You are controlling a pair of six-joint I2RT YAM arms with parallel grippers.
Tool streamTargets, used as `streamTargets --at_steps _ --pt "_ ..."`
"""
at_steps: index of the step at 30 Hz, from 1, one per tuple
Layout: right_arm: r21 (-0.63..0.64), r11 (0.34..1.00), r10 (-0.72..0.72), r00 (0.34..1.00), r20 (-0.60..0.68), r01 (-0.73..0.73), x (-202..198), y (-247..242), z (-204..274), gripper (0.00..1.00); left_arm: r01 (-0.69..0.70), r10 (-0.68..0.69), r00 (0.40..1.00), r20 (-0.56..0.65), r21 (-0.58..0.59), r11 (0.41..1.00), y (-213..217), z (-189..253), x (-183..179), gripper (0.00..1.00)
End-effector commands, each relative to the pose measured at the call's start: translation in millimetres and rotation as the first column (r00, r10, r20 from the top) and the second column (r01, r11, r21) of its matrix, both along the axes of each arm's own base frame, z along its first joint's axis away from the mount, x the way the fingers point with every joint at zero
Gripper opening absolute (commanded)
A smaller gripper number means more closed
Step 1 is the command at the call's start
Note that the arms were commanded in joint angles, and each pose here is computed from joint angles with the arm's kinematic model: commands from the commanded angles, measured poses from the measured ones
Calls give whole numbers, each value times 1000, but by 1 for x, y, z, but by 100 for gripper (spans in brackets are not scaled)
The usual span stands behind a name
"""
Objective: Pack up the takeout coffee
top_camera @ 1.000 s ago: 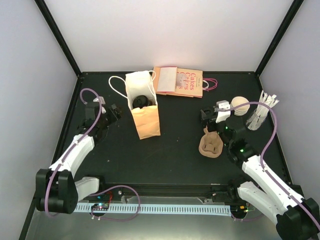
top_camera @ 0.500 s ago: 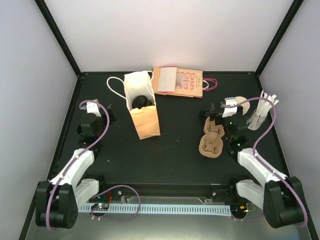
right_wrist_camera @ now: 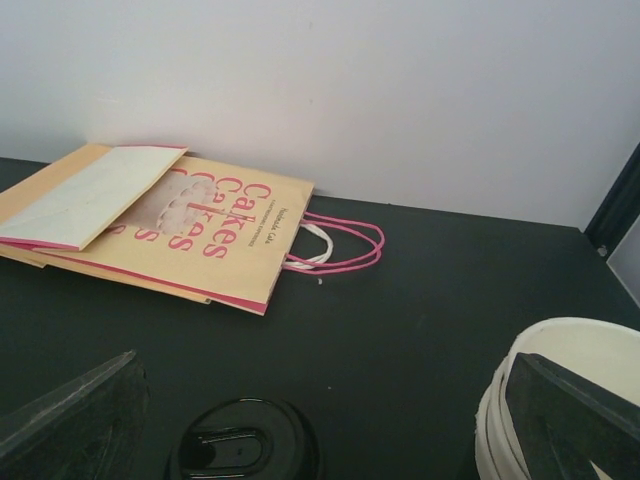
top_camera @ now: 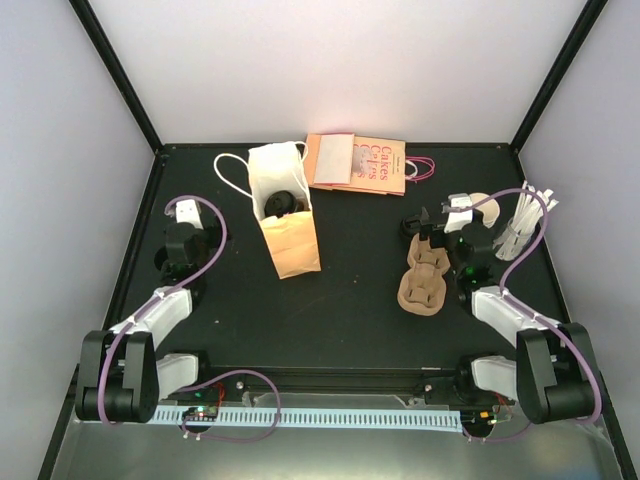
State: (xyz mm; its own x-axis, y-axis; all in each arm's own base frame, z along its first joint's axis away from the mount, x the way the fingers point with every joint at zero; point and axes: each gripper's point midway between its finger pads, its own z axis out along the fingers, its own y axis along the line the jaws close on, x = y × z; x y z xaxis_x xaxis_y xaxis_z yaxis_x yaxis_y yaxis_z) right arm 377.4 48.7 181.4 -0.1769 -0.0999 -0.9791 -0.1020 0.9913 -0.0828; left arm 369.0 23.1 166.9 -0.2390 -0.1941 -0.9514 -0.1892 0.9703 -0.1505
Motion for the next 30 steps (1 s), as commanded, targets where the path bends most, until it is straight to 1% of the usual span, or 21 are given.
streamTargets --at_steps 1,5,7,8,13,14,17,20,22,24,27,30 --pt "24 1000 1 997 73 -3 9 -5 23 100 9 -16 988 154 49 999 0 36 0 99" --pt "23 999 23 997 75 -24 5 -5 23 100 22 -32 988 152 66 998 -3 35 -4 99" --pt "1 999 34 999 30 -34 2 -4 14 100 15 -24 990 139 65 998 -4 32 -7 99" --pt "-9 999 33 999 28 -33 1 -5 12 100 14 -24 990 137 69 998 -5 29 -10 99" --pt "-37 999 -17 997 74 19 -2 -16 -1 100 22 -35 993 110 117 993 -9 6 -11 99" --pt "-35 999 -24 996 91 28 -1 -18 0 100 27 -43 992 119 136 990 -10 5 -9 99" --pt "10 999 -49 996 77 48 3 -31 -4 100 67 -90 988 122 184 981 -16 9 -4 99" --pt "31 999 -41 997 62 39 6 -34 -11 100 71 -116 974 195 224 972 -19 14 -11 99" --pt "29 999 -32 998 61 30 6 -33 -17 99 90 -142 967 210 240 967 -22 10 -12 99" --pt "29 999 -37 997 74 35 6 -34 -20 97 120 -166 971 174 248 961 -27 -2 -5 99" --pt "37 998 -59 995 81 56 4 -38 -23 97 101 -141 977 159 239 966 -23 -9 -1 99" --pt "68 989 -137 986 91 131 3 -51 -25 99 94 -136 978 160 246 965 -22 -9 2 99"
